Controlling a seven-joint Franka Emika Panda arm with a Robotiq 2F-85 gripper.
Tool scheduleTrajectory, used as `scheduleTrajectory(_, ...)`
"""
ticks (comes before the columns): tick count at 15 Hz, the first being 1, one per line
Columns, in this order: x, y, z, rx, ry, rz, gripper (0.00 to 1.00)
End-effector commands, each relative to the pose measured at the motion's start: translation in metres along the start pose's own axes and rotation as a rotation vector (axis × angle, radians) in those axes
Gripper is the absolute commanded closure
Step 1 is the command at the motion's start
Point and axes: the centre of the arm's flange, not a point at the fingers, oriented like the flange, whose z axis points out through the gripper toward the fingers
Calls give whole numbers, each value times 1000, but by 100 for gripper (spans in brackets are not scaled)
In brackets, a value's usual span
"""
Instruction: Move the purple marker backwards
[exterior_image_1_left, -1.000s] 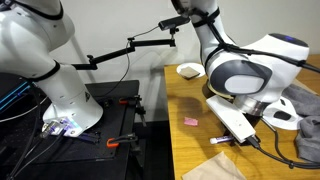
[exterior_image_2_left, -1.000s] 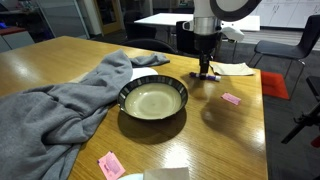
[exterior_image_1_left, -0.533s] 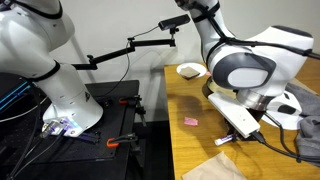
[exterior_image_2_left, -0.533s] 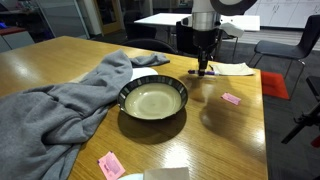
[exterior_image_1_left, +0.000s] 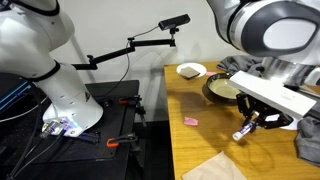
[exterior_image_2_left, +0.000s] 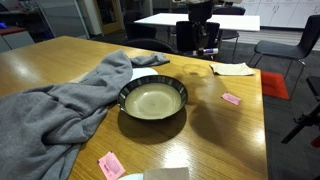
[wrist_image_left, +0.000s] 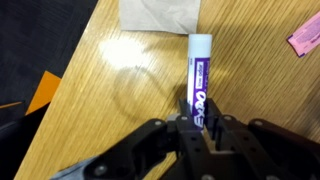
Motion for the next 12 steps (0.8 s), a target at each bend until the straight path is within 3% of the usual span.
scheduleTrajectory(1, 13, 19, -27, -14, -43, -193, 95)
scheduleTrajectory(6, 26, 31, -43, -32, -39, -456, 95)
scheduleTrajectory(12, 37, 45, -33, -51, -30, -749, 95)
